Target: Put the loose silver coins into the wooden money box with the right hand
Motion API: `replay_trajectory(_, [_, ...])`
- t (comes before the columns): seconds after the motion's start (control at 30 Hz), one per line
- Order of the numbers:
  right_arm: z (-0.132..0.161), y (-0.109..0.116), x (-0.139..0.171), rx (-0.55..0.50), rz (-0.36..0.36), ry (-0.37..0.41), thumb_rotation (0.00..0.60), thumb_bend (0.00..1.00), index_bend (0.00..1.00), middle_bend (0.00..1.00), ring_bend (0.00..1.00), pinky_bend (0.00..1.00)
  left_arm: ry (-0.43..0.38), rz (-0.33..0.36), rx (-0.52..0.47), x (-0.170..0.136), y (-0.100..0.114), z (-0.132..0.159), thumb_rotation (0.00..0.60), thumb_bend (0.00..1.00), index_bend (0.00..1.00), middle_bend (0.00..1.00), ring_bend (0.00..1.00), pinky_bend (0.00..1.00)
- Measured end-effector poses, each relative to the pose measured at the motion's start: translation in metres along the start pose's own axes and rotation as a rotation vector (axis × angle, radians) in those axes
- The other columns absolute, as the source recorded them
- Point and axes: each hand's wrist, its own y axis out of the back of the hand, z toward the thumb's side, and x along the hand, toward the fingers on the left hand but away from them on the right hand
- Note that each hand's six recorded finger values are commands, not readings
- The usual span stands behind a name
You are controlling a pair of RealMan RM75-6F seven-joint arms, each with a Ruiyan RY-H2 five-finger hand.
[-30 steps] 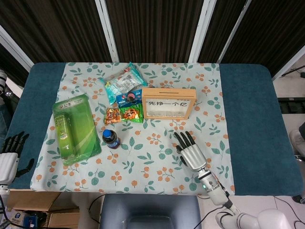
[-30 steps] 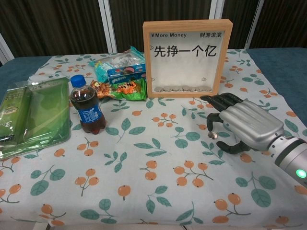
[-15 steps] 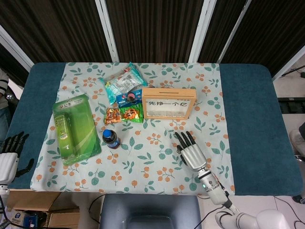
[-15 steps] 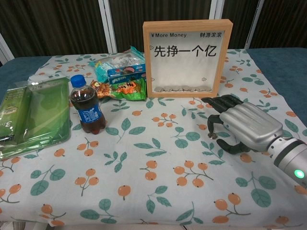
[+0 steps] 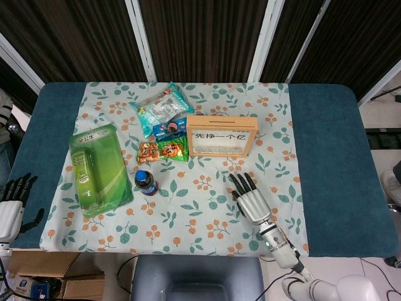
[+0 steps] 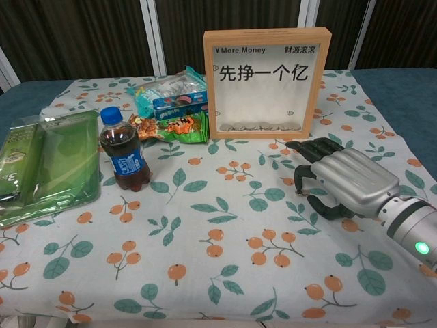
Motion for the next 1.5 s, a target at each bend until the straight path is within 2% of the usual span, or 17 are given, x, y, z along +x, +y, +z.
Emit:
replay_trajectory(0.7, [-0.001, 0.002, -0.007, 0.003, -0.006, -0.006, 0.600, 0.44, 0.65, 0.04, 0.00, 0.00, -0.002, -0.008, -0.003, 0.001, -0.001, 0.001, 0.600, 0.38, 0.00, 0.00, 0.00, 0.00])
replay_trajectory(1.27, [0.000, 0.009, -0.012, 0.009, -0.048, 0.006, 0.600, 0.44, 0.62, 0.06, 0.00, 0.00, -0.016, -0.012, -0.014, 0.003, -0.002, 0.004, 0.600, 0.38, 0.00, 0.00, 0.00, 0.00])
replay_trajectory(1.5, [0.002, 0.011, -0.013, 0.004, -0.061, 0.014, 0.600, 0.46, 0.66, 0.08, 0.00, 0.00, -0.020, -0.014, -0.021, 0.003, -0.002, 0.004, 0.600, 0.38, 0.00, 0.00, 0.00, 0.00])
